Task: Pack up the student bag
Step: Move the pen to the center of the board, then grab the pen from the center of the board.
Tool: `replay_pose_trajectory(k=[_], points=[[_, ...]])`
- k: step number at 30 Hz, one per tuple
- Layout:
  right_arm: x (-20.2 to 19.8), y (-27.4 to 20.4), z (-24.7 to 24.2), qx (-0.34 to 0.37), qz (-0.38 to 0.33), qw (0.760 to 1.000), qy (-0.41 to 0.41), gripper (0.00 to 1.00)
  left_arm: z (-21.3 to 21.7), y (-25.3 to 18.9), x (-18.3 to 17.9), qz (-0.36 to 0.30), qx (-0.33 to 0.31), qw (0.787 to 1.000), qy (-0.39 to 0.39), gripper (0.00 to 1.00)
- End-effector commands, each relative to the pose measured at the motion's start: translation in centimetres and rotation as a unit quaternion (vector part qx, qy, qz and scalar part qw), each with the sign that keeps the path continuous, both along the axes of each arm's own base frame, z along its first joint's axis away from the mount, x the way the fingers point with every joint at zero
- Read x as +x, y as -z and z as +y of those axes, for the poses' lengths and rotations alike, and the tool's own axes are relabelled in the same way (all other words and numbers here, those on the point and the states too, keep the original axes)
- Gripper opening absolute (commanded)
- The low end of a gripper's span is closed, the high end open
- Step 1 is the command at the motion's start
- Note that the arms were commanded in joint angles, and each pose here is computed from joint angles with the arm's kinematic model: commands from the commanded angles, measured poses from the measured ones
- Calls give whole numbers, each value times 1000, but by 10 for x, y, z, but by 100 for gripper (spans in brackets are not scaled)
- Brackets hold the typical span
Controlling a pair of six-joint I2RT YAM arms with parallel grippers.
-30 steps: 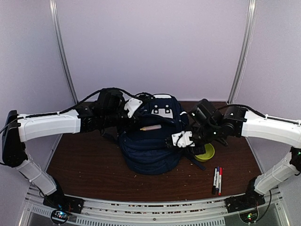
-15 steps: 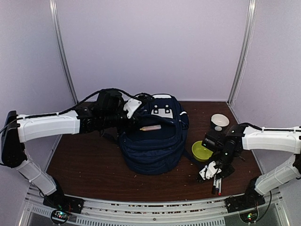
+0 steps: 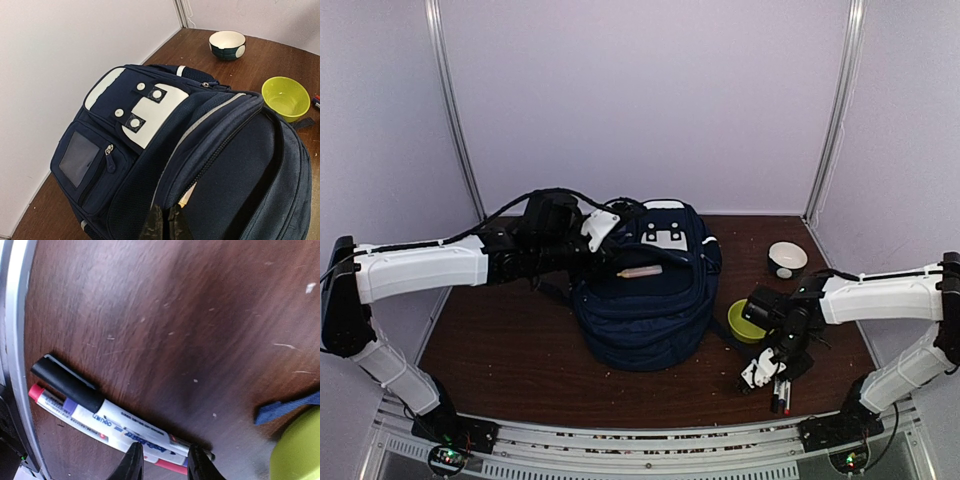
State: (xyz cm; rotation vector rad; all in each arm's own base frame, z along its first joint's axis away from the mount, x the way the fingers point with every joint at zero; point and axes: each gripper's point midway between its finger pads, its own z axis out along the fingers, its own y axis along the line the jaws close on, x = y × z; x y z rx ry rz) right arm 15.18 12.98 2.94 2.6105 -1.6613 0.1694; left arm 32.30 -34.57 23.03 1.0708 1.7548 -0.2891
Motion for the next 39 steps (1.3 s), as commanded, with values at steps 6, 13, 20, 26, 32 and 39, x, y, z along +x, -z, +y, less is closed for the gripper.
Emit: replay_pose_trajectory(k=[6, 13, 20, 26, 32, 39], points=[[7, 13, -6, -11, -26, 1000, -5, 31, 11, -38, 14, -45, -40, 998, -32, 0], [10, 17, 9, 9, -12, 1000, 13, 28, 12, -37, 13, -43, -41, 998, -32, 0], [4, 14, 41, 50, 39, 997, 47, 26, 12, -38, 12, -43, -41, 998, -31, 0], [1, 13, 76, 77, 64, 993, 60, 17, 12, -40, 13, -45, -40, 998, -32, 0], [1, -16, 111, 117, 79, 988, 66, 10, 13, -42, 13, -47, -37, 998, -32, 0], [22, -96, 153, 189, 60, 978, 66, 8, 13, -45, 15, -48, -37, 998, -33, 0]])
